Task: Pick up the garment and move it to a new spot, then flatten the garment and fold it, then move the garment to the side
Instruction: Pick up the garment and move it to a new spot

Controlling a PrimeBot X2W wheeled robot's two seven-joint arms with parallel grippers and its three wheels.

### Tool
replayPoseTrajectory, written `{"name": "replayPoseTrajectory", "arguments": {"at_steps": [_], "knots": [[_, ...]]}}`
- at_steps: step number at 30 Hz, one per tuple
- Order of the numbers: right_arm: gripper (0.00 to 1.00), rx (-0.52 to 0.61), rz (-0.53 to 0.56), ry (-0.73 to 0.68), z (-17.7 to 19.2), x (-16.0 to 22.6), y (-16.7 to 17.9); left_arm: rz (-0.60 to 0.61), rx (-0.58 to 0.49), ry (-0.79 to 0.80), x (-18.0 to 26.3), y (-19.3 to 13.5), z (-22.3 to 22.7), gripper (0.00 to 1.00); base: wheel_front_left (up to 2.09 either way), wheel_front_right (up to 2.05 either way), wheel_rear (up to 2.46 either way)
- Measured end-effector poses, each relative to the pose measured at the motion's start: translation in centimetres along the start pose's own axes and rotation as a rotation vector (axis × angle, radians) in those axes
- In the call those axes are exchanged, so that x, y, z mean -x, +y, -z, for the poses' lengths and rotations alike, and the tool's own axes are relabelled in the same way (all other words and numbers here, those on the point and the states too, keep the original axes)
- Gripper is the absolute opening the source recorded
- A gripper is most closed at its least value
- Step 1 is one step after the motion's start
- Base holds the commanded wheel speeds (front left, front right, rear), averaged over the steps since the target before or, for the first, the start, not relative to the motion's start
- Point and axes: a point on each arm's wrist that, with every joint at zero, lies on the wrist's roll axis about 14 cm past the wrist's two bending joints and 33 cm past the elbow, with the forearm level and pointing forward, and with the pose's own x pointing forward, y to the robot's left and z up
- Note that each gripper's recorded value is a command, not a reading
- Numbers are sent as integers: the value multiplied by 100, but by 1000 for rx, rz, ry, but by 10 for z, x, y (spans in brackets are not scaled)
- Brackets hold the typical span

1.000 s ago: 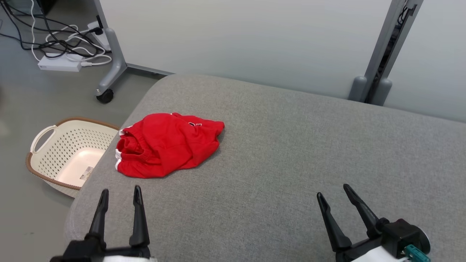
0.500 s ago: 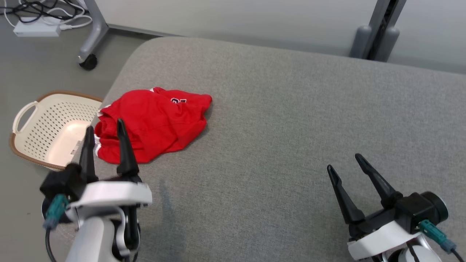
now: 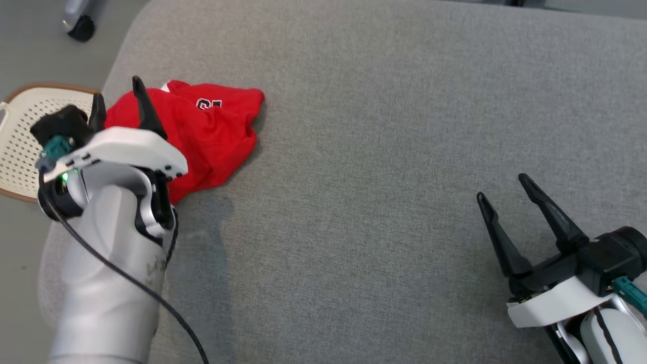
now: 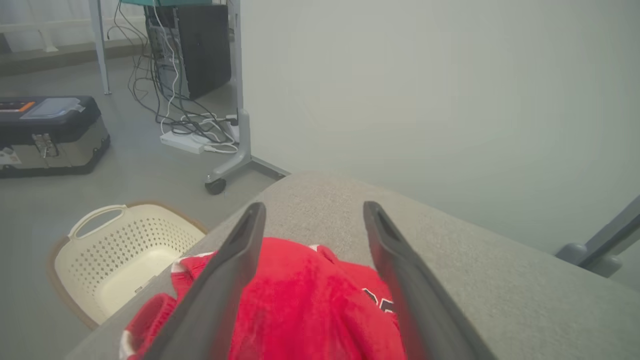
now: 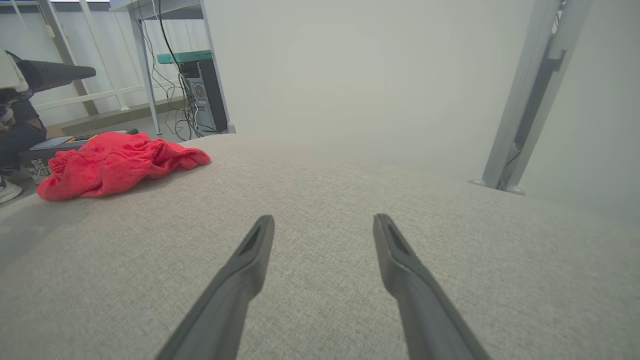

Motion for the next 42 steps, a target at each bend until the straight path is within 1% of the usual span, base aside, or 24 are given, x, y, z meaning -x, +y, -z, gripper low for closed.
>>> {"name": "replayPoseTrajectory", "arguments": {"at_steps": [2,8,10,14,17,24,30,31,32,37,42], "knots": [[100,-3,8,16,8,0,-6,-10,-27,61,-12,0,11,100,0,0,0],[100,-11,7,35,23,-7,-13,-38,-58,227,-37,-3,40,100,0,0,0],[100,-13,5,32,24,-11,-15,-47,-83,307,-38,-1,58,100,0,0,0],[100,-14,0,35,30,-15,-19,-63,-113,409,-39,4,83,100,0,0,0],[100,-11,3,35,31,-17,-22,-73,-117,499,-32,8,107,100,0,0,0],[100,-13,19,31,30,-17,-27,-58,-135,627,-23,8,128,100,0,0,0],[100,-23,27,27,27,-15,-25,-43,-158,657,-21,8,129,100,0,0,0],[100,-23,27,27,27,-15,-25,-43,-158,657,-21,8,129,51,0,0,0],[100,-24,28,26,26,-14,-25,-39,-157,656,-21,8,128,0,0,0,0],[100,-28,39,11,18,-12,-22,-28,-140,516,-25,9,113,0,0,0,0],[100,-26,61,-17,2,-8,-21,28,-99,300,-34,-5,76,0,0,0,0]]}}
